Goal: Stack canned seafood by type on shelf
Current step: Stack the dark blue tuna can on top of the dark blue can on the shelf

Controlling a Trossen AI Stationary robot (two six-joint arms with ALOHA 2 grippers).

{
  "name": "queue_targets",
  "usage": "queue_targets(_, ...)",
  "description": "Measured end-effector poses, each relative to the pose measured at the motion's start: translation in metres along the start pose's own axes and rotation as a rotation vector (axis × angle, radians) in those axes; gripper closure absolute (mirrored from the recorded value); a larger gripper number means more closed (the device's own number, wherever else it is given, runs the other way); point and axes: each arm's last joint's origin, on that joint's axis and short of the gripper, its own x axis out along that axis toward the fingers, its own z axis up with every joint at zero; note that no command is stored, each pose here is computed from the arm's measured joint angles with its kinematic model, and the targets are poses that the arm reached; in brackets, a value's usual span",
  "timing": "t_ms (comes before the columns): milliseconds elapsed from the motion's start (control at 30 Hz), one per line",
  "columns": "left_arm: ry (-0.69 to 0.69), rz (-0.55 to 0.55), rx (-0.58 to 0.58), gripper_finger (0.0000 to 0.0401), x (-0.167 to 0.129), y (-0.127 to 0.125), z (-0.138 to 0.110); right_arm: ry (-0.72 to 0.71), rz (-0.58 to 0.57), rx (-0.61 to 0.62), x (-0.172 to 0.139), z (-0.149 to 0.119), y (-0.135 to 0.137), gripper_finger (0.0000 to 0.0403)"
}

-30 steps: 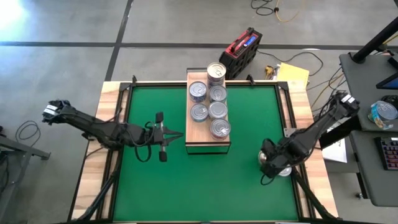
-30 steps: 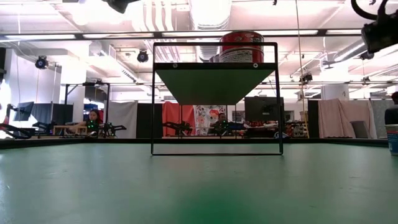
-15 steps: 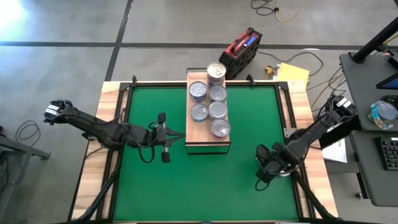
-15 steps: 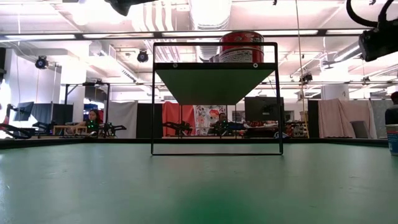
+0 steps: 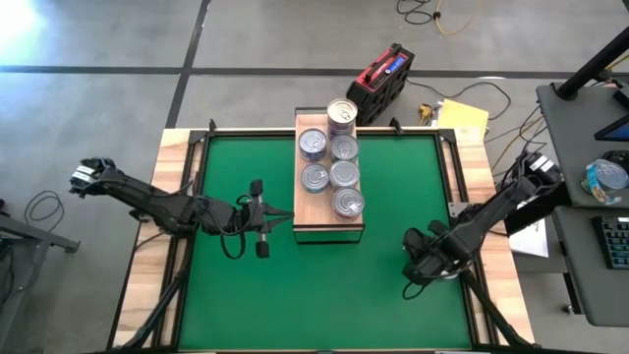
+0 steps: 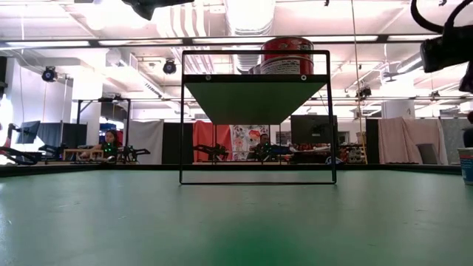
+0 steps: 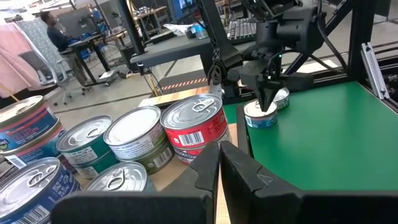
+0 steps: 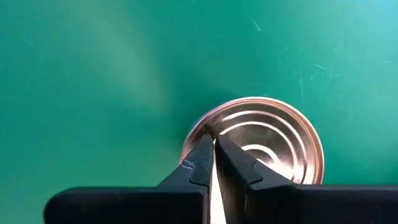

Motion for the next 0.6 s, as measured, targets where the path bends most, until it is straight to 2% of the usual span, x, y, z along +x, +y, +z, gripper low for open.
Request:
queue_targets(267, 0.001, 0.000, 0.004, 0.0401, 0.000, 0.000, 0.000, 0.006, -0.043, -0.045, 0.013, 0.000, 0.009, 0.0394)
queue_targets(600, 0.002, 0.000, 0.005, 0.0401, 0.000, 0.000, -0.001, -0.117, 0.244, -0.090, 0.004, 0.012, 0.041, 0.0394)
